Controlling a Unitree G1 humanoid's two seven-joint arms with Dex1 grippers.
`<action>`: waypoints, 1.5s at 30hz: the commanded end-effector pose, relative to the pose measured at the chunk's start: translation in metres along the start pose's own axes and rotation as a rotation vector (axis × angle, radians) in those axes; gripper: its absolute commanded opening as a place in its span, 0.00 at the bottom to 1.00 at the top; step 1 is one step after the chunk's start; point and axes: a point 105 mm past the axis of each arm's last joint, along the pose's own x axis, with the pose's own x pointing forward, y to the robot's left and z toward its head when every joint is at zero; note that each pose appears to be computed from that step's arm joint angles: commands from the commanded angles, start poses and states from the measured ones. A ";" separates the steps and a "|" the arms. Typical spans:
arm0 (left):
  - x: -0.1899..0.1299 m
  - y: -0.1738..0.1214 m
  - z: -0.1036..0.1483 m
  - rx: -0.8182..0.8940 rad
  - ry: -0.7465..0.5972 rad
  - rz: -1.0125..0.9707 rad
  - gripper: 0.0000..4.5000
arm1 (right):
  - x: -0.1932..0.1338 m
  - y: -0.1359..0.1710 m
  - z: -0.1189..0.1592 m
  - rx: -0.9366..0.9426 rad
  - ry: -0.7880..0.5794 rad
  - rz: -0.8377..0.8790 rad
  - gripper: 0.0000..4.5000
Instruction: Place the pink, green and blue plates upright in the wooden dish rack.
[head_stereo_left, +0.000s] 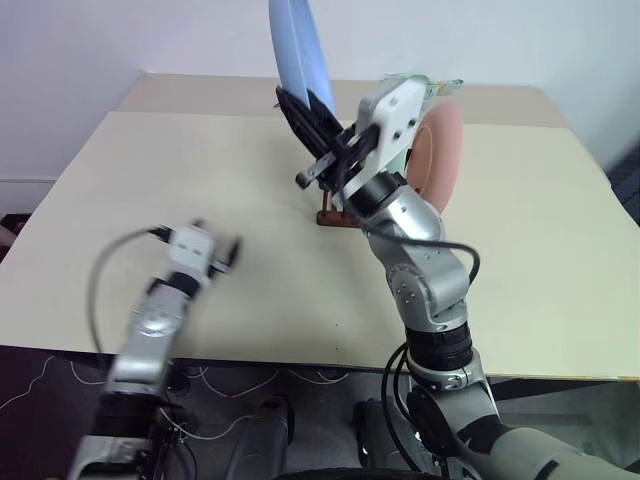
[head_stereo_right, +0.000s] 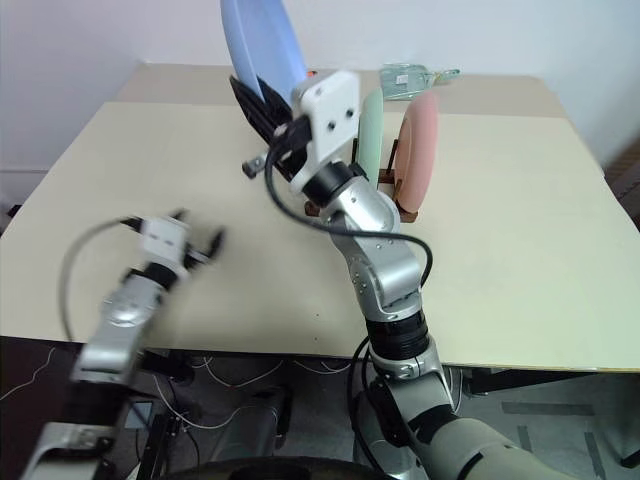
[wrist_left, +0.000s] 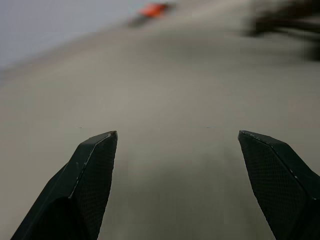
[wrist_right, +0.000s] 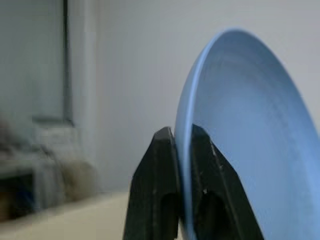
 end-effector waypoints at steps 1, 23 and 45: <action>0.005 0.005 0.033 0.041 -0.115 0.004 0.88 | -0.002 -0.005 0.010 0.150 -0.017 -0.045 0.00; -0.005 -0.026 0.049 -0.001 -0.192 -0.179 0.89 | 0.016 -0.071 -0.033 0.380 0.208 -0.366 0.17; -0.006 0.018 0.016 0.108 -0.041 -0.028 0.89 | -0.100 -0.169 0.108 -0.667 0.221 -0.461 0.80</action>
